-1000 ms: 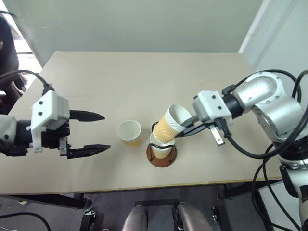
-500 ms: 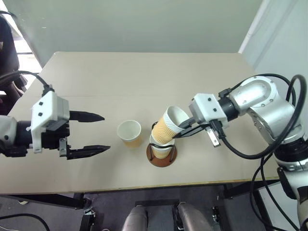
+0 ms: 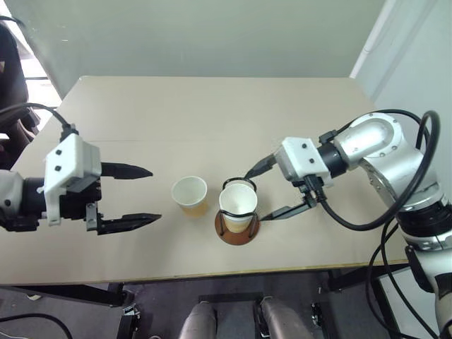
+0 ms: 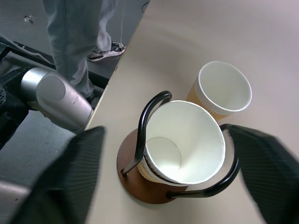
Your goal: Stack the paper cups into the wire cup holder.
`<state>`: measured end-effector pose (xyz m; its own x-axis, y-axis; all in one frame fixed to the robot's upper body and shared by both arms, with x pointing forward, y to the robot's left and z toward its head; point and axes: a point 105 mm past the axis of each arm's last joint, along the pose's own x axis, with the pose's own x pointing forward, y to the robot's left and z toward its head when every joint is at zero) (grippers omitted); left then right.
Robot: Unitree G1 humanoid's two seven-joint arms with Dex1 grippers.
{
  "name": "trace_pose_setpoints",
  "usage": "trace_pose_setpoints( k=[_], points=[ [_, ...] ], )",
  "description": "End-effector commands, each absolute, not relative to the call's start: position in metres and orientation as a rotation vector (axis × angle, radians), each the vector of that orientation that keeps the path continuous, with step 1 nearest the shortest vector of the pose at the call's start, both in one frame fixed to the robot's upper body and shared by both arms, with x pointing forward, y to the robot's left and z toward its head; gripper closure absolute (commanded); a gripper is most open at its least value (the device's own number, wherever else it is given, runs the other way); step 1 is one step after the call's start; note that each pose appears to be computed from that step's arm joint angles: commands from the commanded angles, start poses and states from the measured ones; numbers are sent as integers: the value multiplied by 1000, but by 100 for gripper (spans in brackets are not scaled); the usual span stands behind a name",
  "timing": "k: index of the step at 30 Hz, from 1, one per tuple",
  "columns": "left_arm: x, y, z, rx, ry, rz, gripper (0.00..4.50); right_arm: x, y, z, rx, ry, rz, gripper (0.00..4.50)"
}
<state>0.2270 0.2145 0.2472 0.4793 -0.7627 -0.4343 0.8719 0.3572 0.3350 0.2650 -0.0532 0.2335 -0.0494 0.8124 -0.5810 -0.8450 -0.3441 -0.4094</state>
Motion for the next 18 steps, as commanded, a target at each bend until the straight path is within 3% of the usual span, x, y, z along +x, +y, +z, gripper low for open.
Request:
trace_pose_setpoints(
  k=[1, 6, 11, 18],
  points=[
    [227, 212, 258, 623, 181, -1076, 0, 277, -58, 258, -941, -41, 1622, 3],
    [241, 203, 231, 723, 273, -1114, 0, 287, -89, 313, -904, -193, 1543, 3],
    [259, 196, 201, 880, 349, -1138, 0, 285, -117, 346, -890, -309, 1484, 3],
    [279, 176, 193, 909, 291, -1214, 0, 272, -140, 349, -916, -295, 1429, 3]
  ],
)
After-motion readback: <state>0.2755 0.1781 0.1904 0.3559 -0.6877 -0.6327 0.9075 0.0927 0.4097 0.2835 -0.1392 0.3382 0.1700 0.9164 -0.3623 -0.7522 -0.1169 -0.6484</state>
